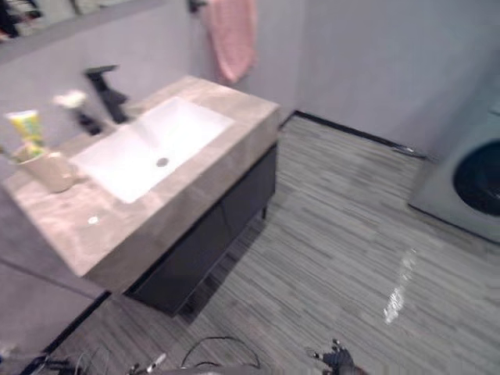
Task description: Organize washtable
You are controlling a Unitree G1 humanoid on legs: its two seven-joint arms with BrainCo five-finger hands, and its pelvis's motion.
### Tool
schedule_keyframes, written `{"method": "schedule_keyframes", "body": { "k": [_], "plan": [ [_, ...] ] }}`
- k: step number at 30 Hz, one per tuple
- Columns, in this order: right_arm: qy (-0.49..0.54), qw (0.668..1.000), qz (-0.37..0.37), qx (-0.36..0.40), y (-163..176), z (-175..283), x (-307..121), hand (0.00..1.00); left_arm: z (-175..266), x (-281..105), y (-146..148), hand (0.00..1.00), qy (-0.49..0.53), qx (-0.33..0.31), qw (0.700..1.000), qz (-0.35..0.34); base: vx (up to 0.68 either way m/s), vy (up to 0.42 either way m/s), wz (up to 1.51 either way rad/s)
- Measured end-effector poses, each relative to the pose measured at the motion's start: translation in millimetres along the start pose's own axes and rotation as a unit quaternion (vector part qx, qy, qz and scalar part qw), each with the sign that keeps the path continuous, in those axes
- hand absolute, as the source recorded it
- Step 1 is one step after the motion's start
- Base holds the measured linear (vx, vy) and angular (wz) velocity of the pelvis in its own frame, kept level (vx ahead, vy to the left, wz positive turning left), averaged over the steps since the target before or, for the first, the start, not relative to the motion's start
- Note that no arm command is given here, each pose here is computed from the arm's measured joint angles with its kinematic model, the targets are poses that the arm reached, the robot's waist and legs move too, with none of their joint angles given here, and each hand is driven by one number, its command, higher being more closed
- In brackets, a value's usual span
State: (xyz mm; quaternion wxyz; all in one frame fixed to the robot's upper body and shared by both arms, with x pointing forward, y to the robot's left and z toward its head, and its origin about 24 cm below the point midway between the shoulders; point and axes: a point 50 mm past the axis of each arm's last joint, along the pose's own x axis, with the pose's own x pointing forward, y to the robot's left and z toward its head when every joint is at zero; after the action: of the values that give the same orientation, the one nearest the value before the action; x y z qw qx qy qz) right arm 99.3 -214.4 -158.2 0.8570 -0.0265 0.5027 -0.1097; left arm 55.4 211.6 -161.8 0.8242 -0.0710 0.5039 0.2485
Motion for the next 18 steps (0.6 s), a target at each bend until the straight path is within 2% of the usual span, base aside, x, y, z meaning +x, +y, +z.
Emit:
{"method": "schedule_keyframes", "body": {
  "k": [2,4,5,9,12,15,18],
  "plan": [
    [-0.012,1.000,0.027,-0.003,20.2,7.1,0.6,0.00,15.4,3.6,-1.2,0.00,-0.027,-0.004,1.000,-0.002,0.03,-0.303,-0.74],
    [-0.017,1.000,0.017,-0.012,10.9,10.9,2.1,0.00,17.9,1.1,-27.3,0.00,-0.034,-0.005,0.999,-0.035,0.10,-0.013,-0.24],
    [-0.018,1.000,0.014,-0.014,8.2,11.5,2.3,0.00,17.0,-0.1,-31.4,0.00,-0.035,-0.005,0.999,-0.039,0.17,0.047,-0.35],
    [-0.029,0.999,0.025,-0.009,18.7,19.9,3.8,0.00,42.1,2.8,-33.6,0.00,-0.082,-0.004,0.996,-0.038,0.08,-0.059,-0.31],
    [-0.036,0.999,0.026,-0.011,19.6,24.4,4.6,0.00,38.0,0.8,-28.9,0.00,-0.081,-0.032,0.996,-0.026,0.02,-0.063,-0.79],
    [-0.038,0.999,0.011,-0.019,7.3,26.9,5.8,0.00,32.6,-1.5,-35.6,0.00,-0.076,-0.039,0.996,-0.034,0.09,0.145,-0.84],
    [-0.010,1.000,0.019,0.003,18.1,7.6,1.4,0.00,41.6,-0.7,-36.5,0.00,-0.094,-0.020,0.994,-0.044,0.15,0.074,-0.07]
  ]
}}
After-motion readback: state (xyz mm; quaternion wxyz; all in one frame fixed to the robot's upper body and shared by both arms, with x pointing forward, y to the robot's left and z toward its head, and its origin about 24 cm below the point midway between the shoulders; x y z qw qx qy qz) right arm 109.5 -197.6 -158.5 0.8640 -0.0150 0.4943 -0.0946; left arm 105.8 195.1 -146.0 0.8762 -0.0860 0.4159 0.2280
